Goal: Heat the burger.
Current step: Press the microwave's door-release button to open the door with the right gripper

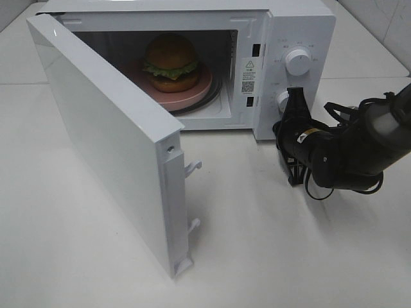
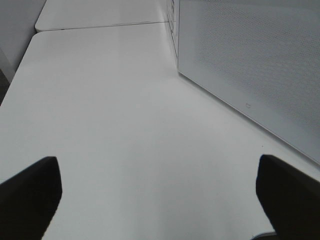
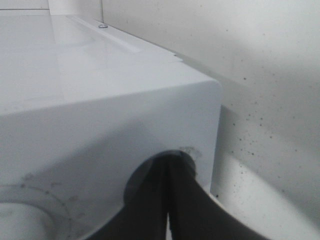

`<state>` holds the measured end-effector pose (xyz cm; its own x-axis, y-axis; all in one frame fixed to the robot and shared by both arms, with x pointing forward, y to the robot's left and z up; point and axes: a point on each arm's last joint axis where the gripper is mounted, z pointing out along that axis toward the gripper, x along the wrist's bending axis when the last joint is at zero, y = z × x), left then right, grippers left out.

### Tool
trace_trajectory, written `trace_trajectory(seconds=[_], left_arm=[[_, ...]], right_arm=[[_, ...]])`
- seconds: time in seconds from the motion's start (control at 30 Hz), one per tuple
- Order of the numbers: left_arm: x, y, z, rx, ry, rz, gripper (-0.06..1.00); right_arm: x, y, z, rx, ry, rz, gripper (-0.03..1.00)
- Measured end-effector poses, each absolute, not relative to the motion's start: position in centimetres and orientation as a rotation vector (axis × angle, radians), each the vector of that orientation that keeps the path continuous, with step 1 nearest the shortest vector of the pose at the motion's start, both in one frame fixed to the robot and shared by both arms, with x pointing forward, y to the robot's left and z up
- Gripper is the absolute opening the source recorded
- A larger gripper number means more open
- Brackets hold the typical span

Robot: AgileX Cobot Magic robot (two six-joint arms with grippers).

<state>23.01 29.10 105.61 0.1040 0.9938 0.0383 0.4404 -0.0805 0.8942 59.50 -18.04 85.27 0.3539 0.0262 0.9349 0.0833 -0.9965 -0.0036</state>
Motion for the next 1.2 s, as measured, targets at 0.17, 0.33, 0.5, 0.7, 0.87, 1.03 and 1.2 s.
trace_trajectory(seconds=[0.17,0.33,0.5,0.7,0.87,1.03,1.2], left_arm=[[23.0,29.1,105.6,1.630,1.434,0.930,0.98],[23.0,29.1,105.6,1.630,1.434,0.930,0.98],[23.0,29.1,105.6,1.630,1.434,0.930,0.98],[23.0,29.1,105.6,1.630,1.434,0.930,0.98],[23.0,29.1,105.6,1.630,1.434,0.930,0.98],[23.0,29.1,105.6,1.630,1.434,0.930,0.98],[23.0,29.1,105.6,1.630,1.434,0.930,0.98]], right_arm=[[59.5,-18.0,85.4,-2.555,-0.138,-1.760,0.00],[59.6,-17.9,85.8,-2.581,-0.158,-1.719,0.00],[59.5,-18.1,86.1,-2.585,-0.182,-1.722,0.00],[59.0,-18.3,86.2,-2.556,-0.161,-1.735,0.00],[58.6,-18.3,86.2,-2.542,-0.119,-1.689,0.00],[58.0,-18.2,86.5,-2.536,-0.135,-1.665,0.00],[56.7,-18.0,86.7,-2.575,-0.256,-1.555,0.00]])
